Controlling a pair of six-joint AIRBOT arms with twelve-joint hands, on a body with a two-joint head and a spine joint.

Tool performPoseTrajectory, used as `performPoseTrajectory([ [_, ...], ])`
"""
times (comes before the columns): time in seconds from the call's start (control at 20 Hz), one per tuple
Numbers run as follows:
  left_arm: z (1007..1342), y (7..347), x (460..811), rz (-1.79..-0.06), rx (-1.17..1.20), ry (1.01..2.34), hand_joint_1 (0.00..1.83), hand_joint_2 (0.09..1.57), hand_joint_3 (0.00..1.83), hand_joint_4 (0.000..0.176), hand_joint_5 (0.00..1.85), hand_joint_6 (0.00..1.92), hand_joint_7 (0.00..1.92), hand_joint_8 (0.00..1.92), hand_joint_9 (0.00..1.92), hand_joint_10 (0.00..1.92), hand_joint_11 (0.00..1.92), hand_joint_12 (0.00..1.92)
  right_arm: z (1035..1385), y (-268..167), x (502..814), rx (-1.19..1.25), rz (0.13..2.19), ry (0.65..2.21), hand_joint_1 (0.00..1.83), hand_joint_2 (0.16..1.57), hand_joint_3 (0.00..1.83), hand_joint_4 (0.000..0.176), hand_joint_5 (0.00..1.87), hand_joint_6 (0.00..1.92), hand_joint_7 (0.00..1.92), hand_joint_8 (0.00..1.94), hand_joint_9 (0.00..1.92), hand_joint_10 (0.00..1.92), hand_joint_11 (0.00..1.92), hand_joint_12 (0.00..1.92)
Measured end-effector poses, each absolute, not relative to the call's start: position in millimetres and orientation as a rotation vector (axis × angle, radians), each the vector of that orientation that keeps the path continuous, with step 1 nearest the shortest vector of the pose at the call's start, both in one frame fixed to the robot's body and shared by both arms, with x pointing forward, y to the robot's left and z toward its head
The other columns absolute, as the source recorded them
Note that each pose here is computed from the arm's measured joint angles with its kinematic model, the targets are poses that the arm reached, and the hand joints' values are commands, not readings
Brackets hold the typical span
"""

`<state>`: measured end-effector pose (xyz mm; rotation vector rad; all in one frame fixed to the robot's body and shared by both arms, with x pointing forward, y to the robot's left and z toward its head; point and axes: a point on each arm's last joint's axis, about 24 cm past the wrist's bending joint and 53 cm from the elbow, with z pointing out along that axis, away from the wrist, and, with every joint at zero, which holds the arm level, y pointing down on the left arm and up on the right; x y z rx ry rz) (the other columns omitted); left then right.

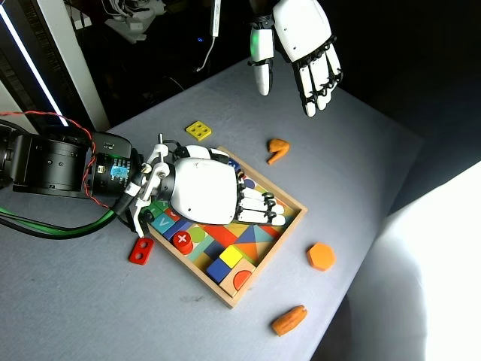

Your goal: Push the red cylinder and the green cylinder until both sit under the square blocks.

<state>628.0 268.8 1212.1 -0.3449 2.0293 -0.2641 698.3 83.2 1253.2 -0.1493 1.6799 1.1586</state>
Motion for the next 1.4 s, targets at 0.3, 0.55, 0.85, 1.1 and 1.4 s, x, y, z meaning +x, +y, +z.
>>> performPoseTrajectory([
  [0.3,1212,269,628,-0.264,-0.345,2.03,0.04,1.31,0.0,0.032,0.25,0.0,0.21,0.01,0.23,0.01,0.0,0.83,1246,81,699,-0.135,1.16,1.69,0.0,1.23,0.0,0.0,0.86,0.04,0.2,0.0,0.0,0.0,0.0,0.0],
  [0.55,1212,269,628,-0.264,-0.344,2.03,0.01,1.31,0.0,0.028,0.24,0.0,0.21,0.0,0.24,0.0,0.0,0.86,1243,73,702,-0.125,1.147,1.698,0.0,1.24,0.0,0.0,0.87,0.04,0.21,0.01,0.01,0.0,0.0,0.0],
  [0.85,1212,269,628,-0.264,-0.344,2.029,0.0,1.31,0.0,0.029,0.23,0.0,0.2,0.0,0.23,0.0,0.0,0.85,1242,59,705,-0.139,1.108,1.7,0.0,1.24,0.0,0.0,0.88,0.04,0.2,0.0,0.01,0.0,0.0,0.0],
  [1.1,1212,269,628,-0.264,-0.344,2.03,0.01,1.32,0.0,0.029,0.24,0.0,0.2,0.0,0.23,0.0,0.0,0.84,1240,51,700,-0.173,1.076,1.705,0.0,1.24,0.0,0.0,0.87,0.04,0.2,0.0,0.0,0.0,0.0,0.0],
  [1.4,1212,269,628,-0.264,-0.344,2.029,0.0,1.32,0.0,0.027,0.24,0.0,0.21,0.0,0.24,0.0,0.0,0.84,1234,35,692,-0.189,1.05,1.724,0.0,1.24,0.0,0.0,0.88,0.04,0.21,0.01,0.01,0.0,0.0,0.0],
])
